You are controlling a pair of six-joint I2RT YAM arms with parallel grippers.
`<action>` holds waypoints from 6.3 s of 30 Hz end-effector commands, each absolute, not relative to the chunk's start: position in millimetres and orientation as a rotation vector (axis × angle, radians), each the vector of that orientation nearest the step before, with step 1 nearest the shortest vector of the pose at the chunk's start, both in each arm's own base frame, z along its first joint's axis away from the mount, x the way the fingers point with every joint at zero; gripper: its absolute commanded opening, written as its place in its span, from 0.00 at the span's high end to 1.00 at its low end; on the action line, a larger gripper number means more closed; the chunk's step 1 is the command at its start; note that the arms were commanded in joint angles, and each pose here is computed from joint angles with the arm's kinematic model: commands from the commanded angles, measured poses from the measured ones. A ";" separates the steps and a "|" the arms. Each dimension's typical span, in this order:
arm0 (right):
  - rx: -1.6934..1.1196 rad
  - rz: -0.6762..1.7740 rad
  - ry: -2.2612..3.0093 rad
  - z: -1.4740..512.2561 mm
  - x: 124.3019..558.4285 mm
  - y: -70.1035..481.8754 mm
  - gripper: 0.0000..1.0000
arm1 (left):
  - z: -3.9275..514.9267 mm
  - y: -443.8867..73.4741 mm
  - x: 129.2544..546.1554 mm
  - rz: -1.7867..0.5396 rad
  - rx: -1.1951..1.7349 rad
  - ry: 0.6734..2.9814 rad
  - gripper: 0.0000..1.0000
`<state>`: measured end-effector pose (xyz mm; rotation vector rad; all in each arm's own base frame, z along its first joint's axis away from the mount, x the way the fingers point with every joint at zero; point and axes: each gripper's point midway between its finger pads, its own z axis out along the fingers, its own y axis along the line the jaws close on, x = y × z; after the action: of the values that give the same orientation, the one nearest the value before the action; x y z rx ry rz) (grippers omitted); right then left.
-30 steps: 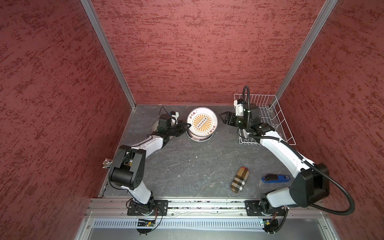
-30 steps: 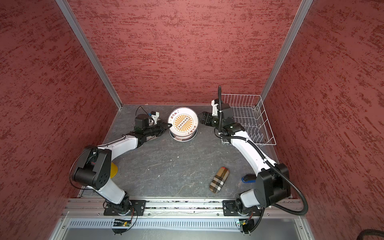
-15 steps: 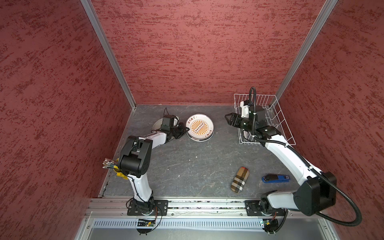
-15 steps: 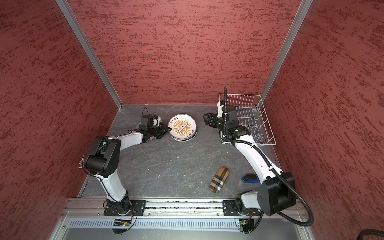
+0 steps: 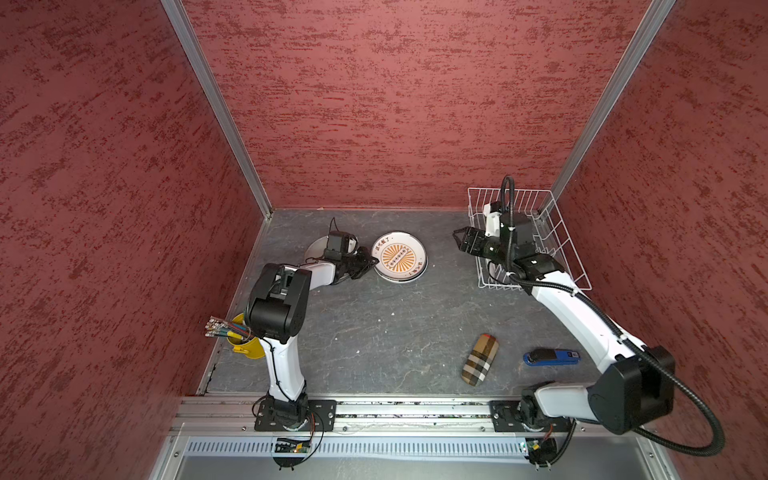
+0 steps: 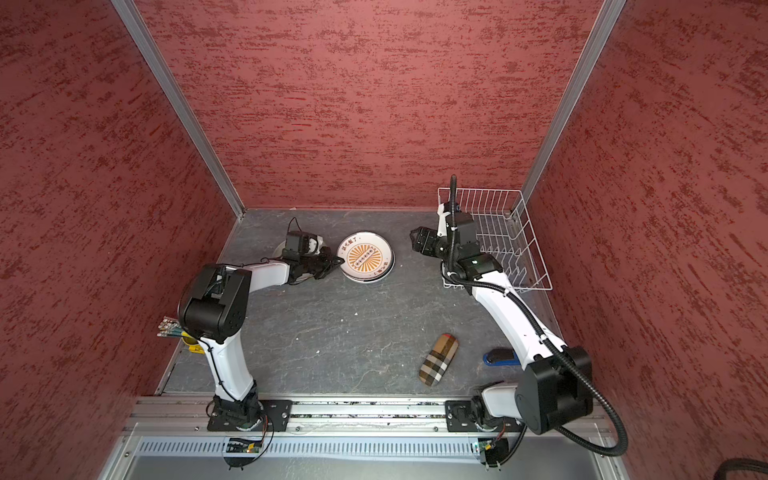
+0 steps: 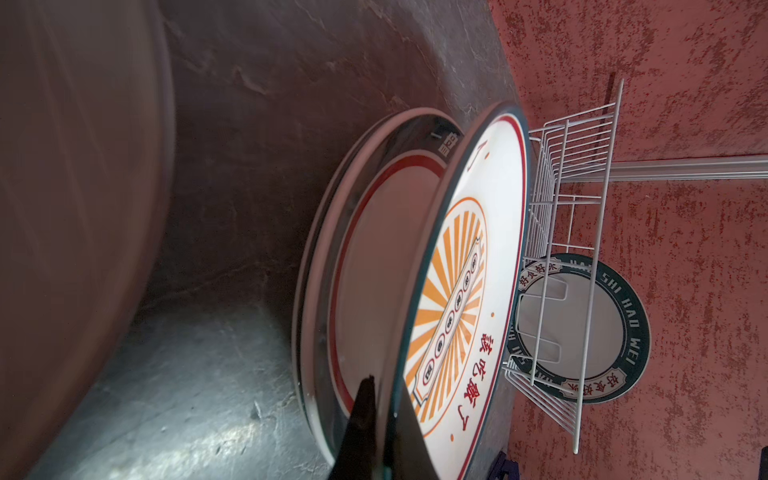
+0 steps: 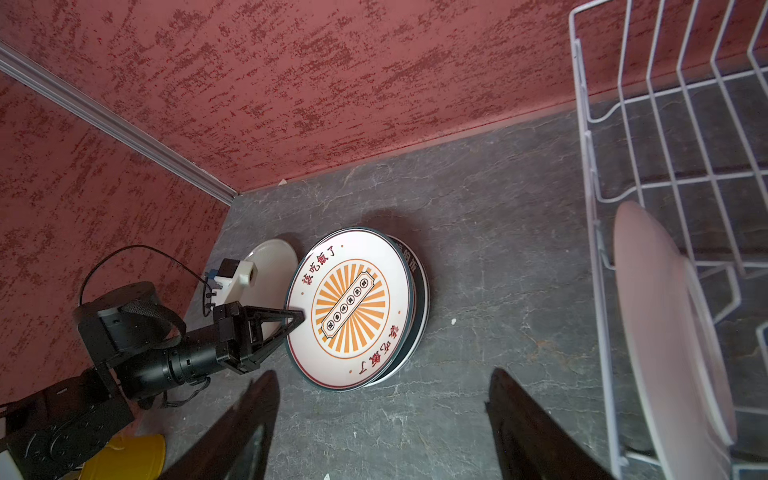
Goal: Unload the plates from the dish rack
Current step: 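Lower the sunburst plate onto the green-rimmed plate stack with the left gripper, then open the left gripper off the stack while the right gripper descends into the rack, then close the right gripper on the rim of the green-rimmed plate in the rack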
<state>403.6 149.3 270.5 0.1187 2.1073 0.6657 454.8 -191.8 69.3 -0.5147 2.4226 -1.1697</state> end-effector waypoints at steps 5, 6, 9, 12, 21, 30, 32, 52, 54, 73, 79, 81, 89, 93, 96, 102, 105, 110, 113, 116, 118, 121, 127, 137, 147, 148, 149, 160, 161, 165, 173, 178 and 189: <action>0.130 0.628 2.074 278.4 402.5 139.3 0.20 | 77.6 -200.1 465.2 -1.208 -0.463 2.389 1.00; 0.131 0.629 2.073 278.5 402.4 139.2 0.20 | 76.0 -199.9 465.3 -1.205 -0.467 2.392 1.00; 0.138 0.629 2.057 281.2 401.8 137.9 0.20 | 73.0 -199.8 466.2 -1.203 -0.472 2.396 1.00; 0.143 0.622 2.051 282.1 400.1 135.7 0.20 | 70.1 -200.4 467.2 -1.199 -0.473 2.402 1.00; 0.149 0.599 2.048 282.3 397.2 130.3 0.20 | 65.1 -201.7 468.9 -1.186 -0.470 2.421 0.98; 0.149 0.593 2.043 283.8 395.3 128.0 0.20 | 59.2 -201.7 468.6 -1.172 -0.475 2.434 0.88; 0.150 0.592 2.044 283.4 394.7 127.0 0.20 | 58.4 -200.5 468.9 -1.165 -0.480 2.434 0.87; 0.157 0.566 2.034 289.3 391.9 119.7 0.20 | 63.4 -196.3 463.2 -1.137 -0.481 2.431 0.45; 0.161 0.558 2.029 291.2 391.6 117.4 0.20 | 65.6 -194.9 461.6 -1.126 -0.476 2.431 0.43; 0.164 0.514 2.026 294.1 387.0 108.4 0.20 | 66.8 -178.9 441.9 -0.998 -0.454 2.468 0.38; 0.193 0.343 2.069 282.5 387.4 87.1 0.20 | 82.5 -183.5 439.4 -1.014 -0.417 2.433 0.37; 0.200 0.268 2.090 276.2 387.0 77.8 0.20 | 89.4 -185.2 439.2 -1.019 -0.408 2.423 0.37; 0.200 0.225 2.090 274.9 385.2 70.9 0.20 | 97.8 -192.8 448.2 -1.045 -0.384 2.419 0.35; 0.198 0.233 2.084 278.3 385.2 71.4 0.20 | 96.4 -195.1 453.3 -1.051 -0.384 2.415 0.34; 0.198 0.233 2.081 279.7 384.8 70.6 0.20 | 93.7 -196.5 457.3 -1.050 -0.383 2.424 0.34; 0.199 0.238 2.079 280.9 383.2 70.1 0.20 | 86.7 -198.3 461.0 -1.042 -0.386 2.440 0.33; 0.200 0.236 2.077 282.2 383.3 69.4 0.20 | 84.9 -199.0 461.9 -1.010 -0.376 2.447 0.33; 0.201 0.239 2.074 284.8 383.9 69.5 0.19 | 84.2 -202.7 464.3 -0.989 -0.353 2.456 0.32; 0.197 0.242 2.071 286.9 383.3 69.7 0.19 | 84.1 -204.7 465.5 -0.996 -0.347 2.454 0.31; 0.198 0.231 2.068 288.1 382.4 67.7 0.19 | 83.0 -206.3 465.8 -1.001 -0.346 2.461 0.31; 0.218 0.174 2.077 286.8 381.8 59.6 0.19 | 85.5 -206.5 465.0 -1.000 -0.342 2.460 0.31; 0.263 0.007 2.125 280.3 380.3 38.3 0.20 | 96.3 -204.1 462.9 -0.992 -0.334 2.433 0.31; 0.254 -0.227 2.180 269.8 380.0 14.5 0.20 | 127.9 -208.0 454.9 -1.052 -0.275 2.347 0.30; 0.141 -0.544 2.270 270.2 406.1 10.3 0.20 | 154.6 -240.3 426.1 -1.177 -0.151 2.319 0.28; -0.049 -0.746 2.383 239.7 431.5 43.8 0.25 | 149.6 -241.2 418.7 -1.228 -0.163 2.326 0.28; -0.060 -0.775 2.392 236.2 433.2 44.7 0.27 | 149.2 -241.1 418.1 -1.224 -0.164 2.329 0.28; -0.070 -0.791 2.398 232.2 435.1 46.8 0.30 | 148.8 -240.9 417.5 -1.217 -0.162 2.331 0.28; -0.131 -0.864 2.423 203.6 445.1 58.2 0.49 | 144.4 -240.0 415.2 -1.197 -0.157 2.343 0.27; -0.134 -0.881 2.423 201.6 445.4 57.4 0.50 | 144.3 -239.9 415.2 -1.196 -0.158 2.343 0.27; -0.147 -0.911 2.428 194.4 447.6 56.5 0.57 | 144.2 -239.6 415.4 -1.197 -0.158 2.342 0.27; -0.154 -0.923 2.425 184.4 452.4 57.8 0.69 | 143.4 -239.6 414.7 -1.201 -0.158 2.342 0.26; -0.162 -0.941 2.437 177.6 452.1 57.3 0.71 | 142.3 -239.6 414.9 -1.200 -0.159 2.343 0.26; -0.168 -0.961 2.438 171.7 451.9 57.0 0.81 | 142.0 -239.0 416.1 -1.208 -0.162 2.343 0.26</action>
<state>449.8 58.0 169.7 -0.1763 2.4631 -0.9260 417.1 -239.8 137.7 -0.1836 2.3612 -1.1995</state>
